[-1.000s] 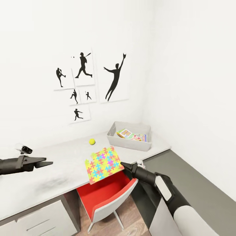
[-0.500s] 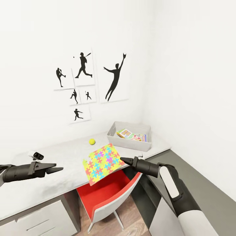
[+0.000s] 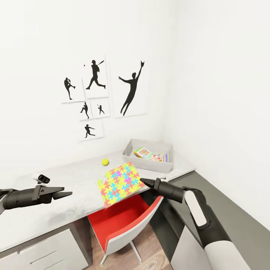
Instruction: Put all the toys in the child's room - the three board games (two on the bed and one on the table), the two jigsaw puzzles on the table, and the tennis ball on the table - inside the toy box on the table in the child's room.
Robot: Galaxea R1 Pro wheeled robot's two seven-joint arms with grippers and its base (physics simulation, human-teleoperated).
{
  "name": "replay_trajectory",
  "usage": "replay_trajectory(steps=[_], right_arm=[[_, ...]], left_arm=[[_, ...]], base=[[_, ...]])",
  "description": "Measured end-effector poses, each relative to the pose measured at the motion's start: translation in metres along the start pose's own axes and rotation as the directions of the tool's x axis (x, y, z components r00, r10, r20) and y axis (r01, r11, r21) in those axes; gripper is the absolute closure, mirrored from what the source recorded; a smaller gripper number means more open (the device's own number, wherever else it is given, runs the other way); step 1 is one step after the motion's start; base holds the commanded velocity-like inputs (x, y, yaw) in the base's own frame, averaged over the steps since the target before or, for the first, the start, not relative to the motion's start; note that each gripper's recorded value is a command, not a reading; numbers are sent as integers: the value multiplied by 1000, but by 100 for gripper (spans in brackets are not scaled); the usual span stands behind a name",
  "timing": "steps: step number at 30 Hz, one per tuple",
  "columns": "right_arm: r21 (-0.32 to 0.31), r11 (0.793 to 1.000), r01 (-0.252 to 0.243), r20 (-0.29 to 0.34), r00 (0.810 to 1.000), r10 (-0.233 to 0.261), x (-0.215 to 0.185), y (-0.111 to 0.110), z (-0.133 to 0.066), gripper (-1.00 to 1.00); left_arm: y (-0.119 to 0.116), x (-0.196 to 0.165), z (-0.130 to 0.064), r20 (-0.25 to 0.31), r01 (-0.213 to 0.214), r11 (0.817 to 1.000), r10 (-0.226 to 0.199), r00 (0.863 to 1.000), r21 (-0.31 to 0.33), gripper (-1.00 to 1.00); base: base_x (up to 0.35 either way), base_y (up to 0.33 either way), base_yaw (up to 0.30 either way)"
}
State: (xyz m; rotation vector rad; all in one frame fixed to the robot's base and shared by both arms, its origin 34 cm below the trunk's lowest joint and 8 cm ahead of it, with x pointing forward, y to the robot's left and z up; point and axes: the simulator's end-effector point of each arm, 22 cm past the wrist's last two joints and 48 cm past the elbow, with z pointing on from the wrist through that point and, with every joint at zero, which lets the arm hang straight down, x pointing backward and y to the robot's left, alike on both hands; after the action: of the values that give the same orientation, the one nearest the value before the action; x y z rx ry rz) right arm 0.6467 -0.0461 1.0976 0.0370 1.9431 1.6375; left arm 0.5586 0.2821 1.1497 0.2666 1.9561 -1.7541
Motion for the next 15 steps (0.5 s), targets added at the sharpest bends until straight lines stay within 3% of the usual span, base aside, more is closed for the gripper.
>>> replay_trajectory(steps=[10, 15], right_arm=[[-4, 1000, -22, 47, 999, 22, -13, -3, -11, 100], [-6, 1000, -28, 69, 997, 28, -19, -4, -16, 100]], left_arm=[[0, 0, 0, 1, 1, 1000, -1, 1000, 0, -100], [0, 0, 0, 1, 1, 1000, -1, 1000, -1, -100]], base=[[1, 0, 0], [114, 65, 0]])
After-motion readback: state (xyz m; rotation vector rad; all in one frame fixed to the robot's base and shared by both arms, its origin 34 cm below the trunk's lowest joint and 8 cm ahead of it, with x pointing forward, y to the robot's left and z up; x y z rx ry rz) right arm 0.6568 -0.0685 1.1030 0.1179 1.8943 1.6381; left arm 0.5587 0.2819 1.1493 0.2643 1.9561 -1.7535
